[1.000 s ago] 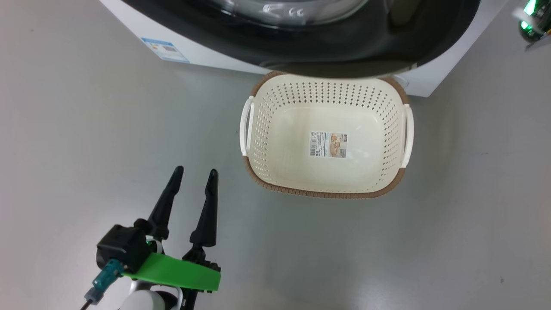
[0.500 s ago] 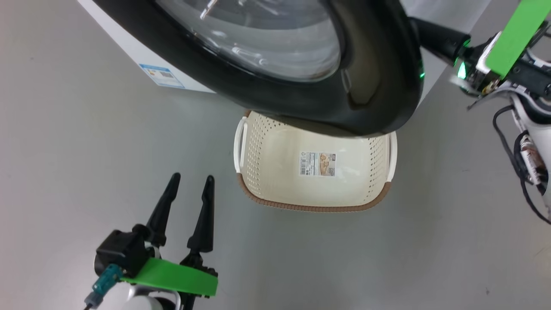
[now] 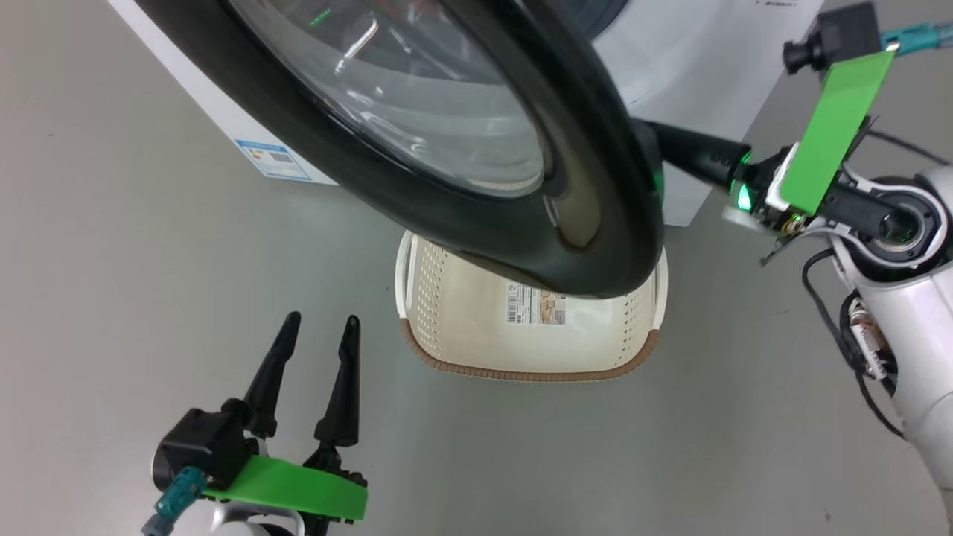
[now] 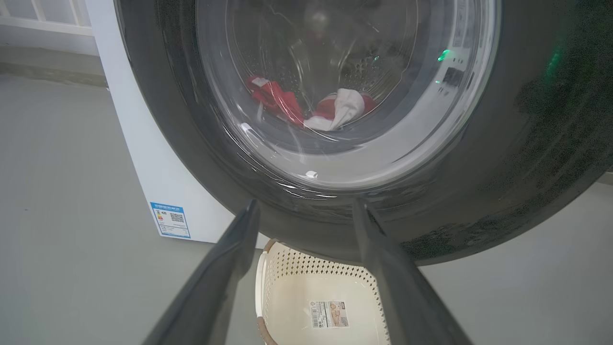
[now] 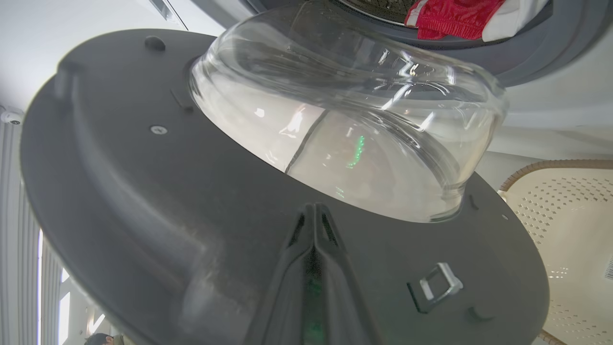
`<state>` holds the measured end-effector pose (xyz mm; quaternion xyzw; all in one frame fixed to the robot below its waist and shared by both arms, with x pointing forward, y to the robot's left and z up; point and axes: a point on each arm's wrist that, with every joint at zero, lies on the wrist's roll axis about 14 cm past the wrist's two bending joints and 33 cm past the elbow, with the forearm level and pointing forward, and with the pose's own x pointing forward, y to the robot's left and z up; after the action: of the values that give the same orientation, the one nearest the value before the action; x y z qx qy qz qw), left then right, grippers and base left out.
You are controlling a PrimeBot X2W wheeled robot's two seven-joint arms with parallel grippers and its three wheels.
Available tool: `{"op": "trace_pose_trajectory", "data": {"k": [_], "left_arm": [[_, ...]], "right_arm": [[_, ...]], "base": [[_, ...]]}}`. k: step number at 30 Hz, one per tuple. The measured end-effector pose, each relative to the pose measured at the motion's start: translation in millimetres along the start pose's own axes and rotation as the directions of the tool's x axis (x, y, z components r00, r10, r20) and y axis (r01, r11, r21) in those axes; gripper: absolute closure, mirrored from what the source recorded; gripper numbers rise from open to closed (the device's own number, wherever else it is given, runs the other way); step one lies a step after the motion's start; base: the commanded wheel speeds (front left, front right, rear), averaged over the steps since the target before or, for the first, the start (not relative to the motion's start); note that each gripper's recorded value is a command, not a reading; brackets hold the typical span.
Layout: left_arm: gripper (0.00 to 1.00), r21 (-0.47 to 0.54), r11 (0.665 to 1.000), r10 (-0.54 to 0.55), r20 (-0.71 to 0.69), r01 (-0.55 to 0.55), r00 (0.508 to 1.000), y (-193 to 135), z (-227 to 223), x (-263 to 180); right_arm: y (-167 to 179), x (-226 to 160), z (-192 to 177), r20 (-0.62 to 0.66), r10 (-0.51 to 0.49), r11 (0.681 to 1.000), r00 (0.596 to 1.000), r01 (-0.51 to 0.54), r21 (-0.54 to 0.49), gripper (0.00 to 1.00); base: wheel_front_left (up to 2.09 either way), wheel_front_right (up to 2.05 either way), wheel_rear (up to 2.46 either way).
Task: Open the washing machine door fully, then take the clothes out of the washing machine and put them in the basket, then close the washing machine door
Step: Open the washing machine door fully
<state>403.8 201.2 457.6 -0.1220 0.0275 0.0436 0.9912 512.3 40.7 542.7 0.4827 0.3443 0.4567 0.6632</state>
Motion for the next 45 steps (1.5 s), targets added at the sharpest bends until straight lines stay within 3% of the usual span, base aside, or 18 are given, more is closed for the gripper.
{"op": "trace_pose_trajectory", "data": {"k": [11, 20, 23, 25, 27, 31, 32, 34, 45], "left_arm": [[0.0, -0.006, 1.0, 0.002, 0.016, -0.002, 1.0, -0.1, 6.1, -7.6], [0.0, -0.008, 1.0, -0.004, 0.022, 0.004, 1.0, -0.4, 8.3, -7.7], [0.0, 0.0, 1.0, -0.016, 0.026, 0.016, 1.0, -2.3, 9.7, -7.5], [0.0, 0.001, 1.0, -0.022, 0.03, 0.022, 0.999, -3.0, 11.1, -7.4], [0.0, 0.005, 1.0, -0.025, 0.032, 0.025, 0.999, -3.4, 11.9, -7.3], [0.0, 0.009, 1.0, -0.03, 0.045, 0.03, 0.999, -3.0, 16.0, -6.9], [0.0, 0.008, 1.0, -0.031, 0.046, 0.03, 0.998, -3.2, 16.3, -7.1], [0.0, 0.005, 0.999, -0.031, 0.039, 0.031, 0.999, -3.6, 13.7, -9.4], [0.0, -0.002, 0.998, -0.059, 0.026, 0.059, 0.998, -10.1, 9.1, -17.6]], "right_arm": [[13.3, -0.3, -28.7, -0.042, 0.036, 0.999, 0.998, -0.035, 0.018, 1.0], [13.2, -1.7, -22.5, -0.007, 0.016, 1.0, 1.0, -0.016, -0.017, 1.0], [7.4, -6.1, -19.8, 0.031, -0.003, 1.0, 1.0, 0.004, -0.011, 0.95], [4.0, -9.4, -17.7, 0.057, -0.015, 1.0, 0.998, 0.015, -0.003, 0.8], [2.3, -11.5, -16.9, 0.07, -0.022, 1.0, 0.997, 0.022, 0.0, 0.75], [-5.1, -21.5, -14.5, 0.113, -0.063, 0.998, 0.992, 0.065, -0.009, 0.51], [-8.2, -24.7, -15.1, 0.121, -0.076, 0.997, 0.99, 0.078, -0.008, 0.27], [-14.7, -31.9, -16.5, 0.142, -0.1, 0.995, 0.985, 0.101, 0.004, 0.01], [-37.6, -69.3, -38.9, 0.196, -0.203, 0.979, 0.96, 0.194, 0.062, 0.0]], "base": [[0.0, 0.0, 0.0], [0.0, 0.0, 0.0], [0.0, 0.0, 0.0], [0.0, 0.0, 0.0], [0.0, 0.0, 0.0], [0.0, 0.0, 0.0], [0.0, 0.0, 0.0], [0.0, 0.0, 0.0], [0.0, 0.0, 0.0]]}}
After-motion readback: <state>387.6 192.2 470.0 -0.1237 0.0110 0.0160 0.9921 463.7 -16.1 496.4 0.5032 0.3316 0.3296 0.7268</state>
